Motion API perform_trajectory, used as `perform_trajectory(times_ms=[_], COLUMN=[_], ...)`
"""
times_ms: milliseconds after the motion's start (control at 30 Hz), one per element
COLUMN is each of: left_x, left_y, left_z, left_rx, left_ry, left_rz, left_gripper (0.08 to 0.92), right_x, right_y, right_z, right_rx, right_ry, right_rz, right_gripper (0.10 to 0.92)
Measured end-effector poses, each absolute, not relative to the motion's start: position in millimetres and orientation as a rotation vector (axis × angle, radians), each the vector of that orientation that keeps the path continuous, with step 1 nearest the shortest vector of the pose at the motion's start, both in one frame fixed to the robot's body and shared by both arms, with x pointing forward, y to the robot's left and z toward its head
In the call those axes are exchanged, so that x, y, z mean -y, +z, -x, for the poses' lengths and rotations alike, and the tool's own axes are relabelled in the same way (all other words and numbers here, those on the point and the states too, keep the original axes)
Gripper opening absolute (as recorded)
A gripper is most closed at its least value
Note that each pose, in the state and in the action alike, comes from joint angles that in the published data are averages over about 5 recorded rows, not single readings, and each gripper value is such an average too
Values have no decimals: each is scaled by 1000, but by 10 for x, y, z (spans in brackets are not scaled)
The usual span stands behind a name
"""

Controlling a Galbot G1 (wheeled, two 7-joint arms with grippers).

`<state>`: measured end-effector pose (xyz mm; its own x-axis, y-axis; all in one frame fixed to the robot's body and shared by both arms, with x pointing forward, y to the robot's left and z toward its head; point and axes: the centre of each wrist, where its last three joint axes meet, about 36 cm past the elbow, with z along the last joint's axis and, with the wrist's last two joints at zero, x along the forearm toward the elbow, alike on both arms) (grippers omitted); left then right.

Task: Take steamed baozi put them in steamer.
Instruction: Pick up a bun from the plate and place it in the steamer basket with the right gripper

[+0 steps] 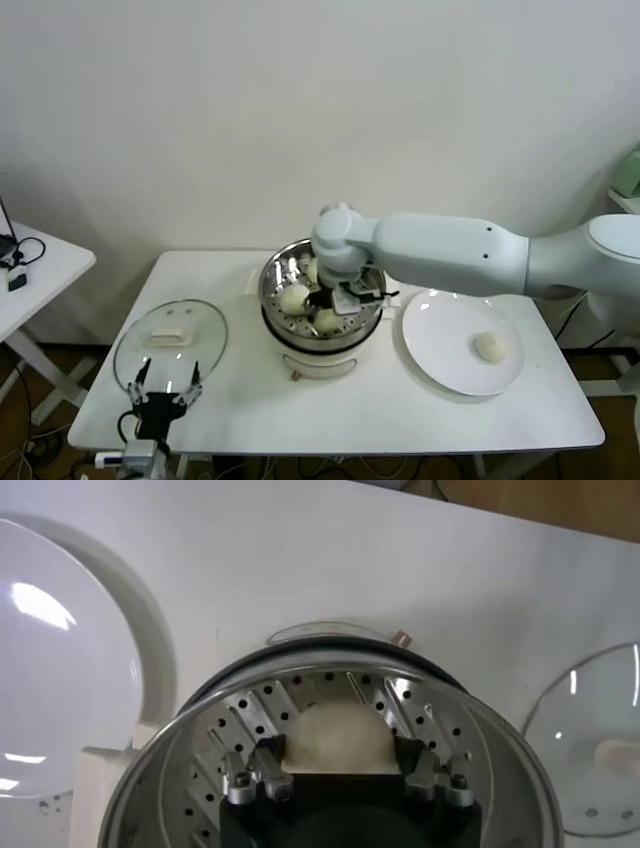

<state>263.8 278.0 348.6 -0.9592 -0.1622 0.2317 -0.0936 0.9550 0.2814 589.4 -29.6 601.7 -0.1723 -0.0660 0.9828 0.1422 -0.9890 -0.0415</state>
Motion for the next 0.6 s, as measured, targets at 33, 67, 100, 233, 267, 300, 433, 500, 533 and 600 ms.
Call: perform_trajectory(times_ms=[33,67,100,233,267,300,433,500,533,600], left_x=[-2781,-2781,-2780,-2770,-2768,-2766,-2764,-2764,-2764,-2763], left_y=[3485,3485,3485,3486,3486,3487,3489,3489,3488,3486], left_z=[-2637,-2637,-2637,-2642,-2644,-2647,-2654,-2656,-2657,-2660], left_rx=[2853,2853,2853,2855,2855,2855,2856,2855,2855,2854], left_ry=[-393,-393,-393,-391,-391,-391,-391,-391,-391,-391], left_rz=[-190,-190,-190,-188,-188,-188,-188,-188,-188,-189], left_gripper=[823,823,823,823,823,823,823,823,823,823], right_x=[309,322,334,359,361,365,384,391,395,401], right_y=[6006,5995,5985,5959,5955,5951,5930,5916,5910,5900], right_z=[-5893,-5892,-5893,-5898,-5898,-5898,-5899,-5899,-5898,-5899], right_rx=[94,98,101,118,122,126,132,132,131,130], right_ry=[-2304,-2303,-2303,-2302,-2302,-2302,-2299,-2295,-2293,-2289], right_rz=[1928,1929,1930,1923,1921,1919,1920,1923,1924,1926], right_gripper=[709,710,711,712,712,712,713,713,712,721])
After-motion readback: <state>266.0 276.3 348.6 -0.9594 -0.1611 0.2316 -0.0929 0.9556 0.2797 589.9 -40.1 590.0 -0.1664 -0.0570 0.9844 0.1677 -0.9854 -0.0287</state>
